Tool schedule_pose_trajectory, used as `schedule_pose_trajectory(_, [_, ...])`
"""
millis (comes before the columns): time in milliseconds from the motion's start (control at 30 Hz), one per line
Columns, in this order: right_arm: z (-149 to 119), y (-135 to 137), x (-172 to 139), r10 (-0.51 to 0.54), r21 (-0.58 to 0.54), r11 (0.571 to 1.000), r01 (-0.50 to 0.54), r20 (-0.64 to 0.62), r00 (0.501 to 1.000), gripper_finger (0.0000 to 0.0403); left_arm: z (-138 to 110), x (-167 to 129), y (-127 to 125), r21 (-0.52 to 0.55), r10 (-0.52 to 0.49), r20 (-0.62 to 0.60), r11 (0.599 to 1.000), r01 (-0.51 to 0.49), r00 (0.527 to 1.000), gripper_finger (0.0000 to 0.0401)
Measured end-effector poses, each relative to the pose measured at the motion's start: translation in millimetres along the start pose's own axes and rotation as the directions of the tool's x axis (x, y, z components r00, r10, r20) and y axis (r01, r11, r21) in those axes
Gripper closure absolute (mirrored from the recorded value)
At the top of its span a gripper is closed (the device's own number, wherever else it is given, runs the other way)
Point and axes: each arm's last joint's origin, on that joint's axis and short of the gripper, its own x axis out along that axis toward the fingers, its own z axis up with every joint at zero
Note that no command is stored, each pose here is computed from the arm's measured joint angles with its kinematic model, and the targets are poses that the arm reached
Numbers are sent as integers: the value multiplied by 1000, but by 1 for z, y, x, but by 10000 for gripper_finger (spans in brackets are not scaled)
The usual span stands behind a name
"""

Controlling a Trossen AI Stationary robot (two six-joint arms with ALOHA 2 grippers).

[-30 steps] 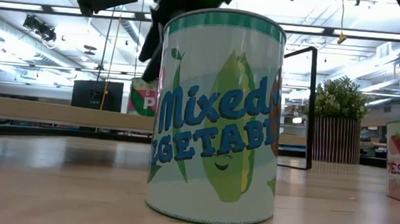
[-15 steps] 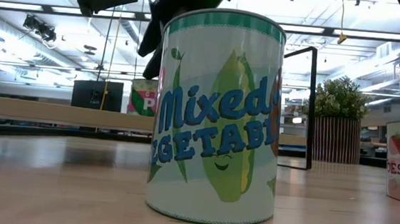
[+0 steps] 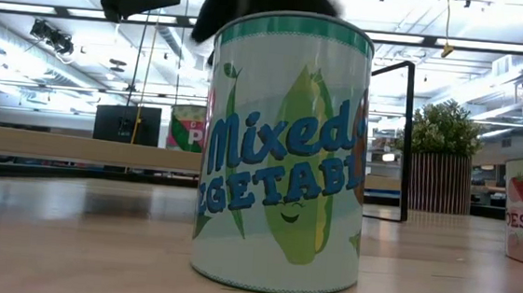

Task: Pick and place cans onto a shelf
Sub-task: Put the small canned tomato on the shelf

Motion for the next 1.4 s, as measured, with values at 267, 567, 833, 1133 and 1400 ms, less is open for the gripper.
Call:
schedule_pose_trajectory(267, [2, 23, -61, 313, 32, 948, -316, 70, 947, 55, 0, 0, 0, -1, 0, 0, 1000, 0, 1000, 12])
schedule_pose_trajectory(567, [-27, 57, -79, 586, 224, 807, -546, -195, 786, 55, 0, 0, 1, 0, 4, 1, 1000, -4, 1000, 12])
schedule_pose_trajectory(833, [-48, 95, -66, 581, 243, 814, -528, -311, 752, 55, 0, 0, 1, 2, 4, 1, 1000, -4, 1000, 12])
schedule_pose_trajectory(1133, [-46, 107, -72, 598, 288, 799, -528, -292, 746, 55, 0, 0, 1, 9, 4, 1, 1000, -4, 1000, 12])
schedule_pose_trajectory(1400, [-47, 129, -78, 580, 193, 814, -547, -284, 763, 55, 0, 0, 1, 5, 4, 1, 1000, -4, 1000, 12])
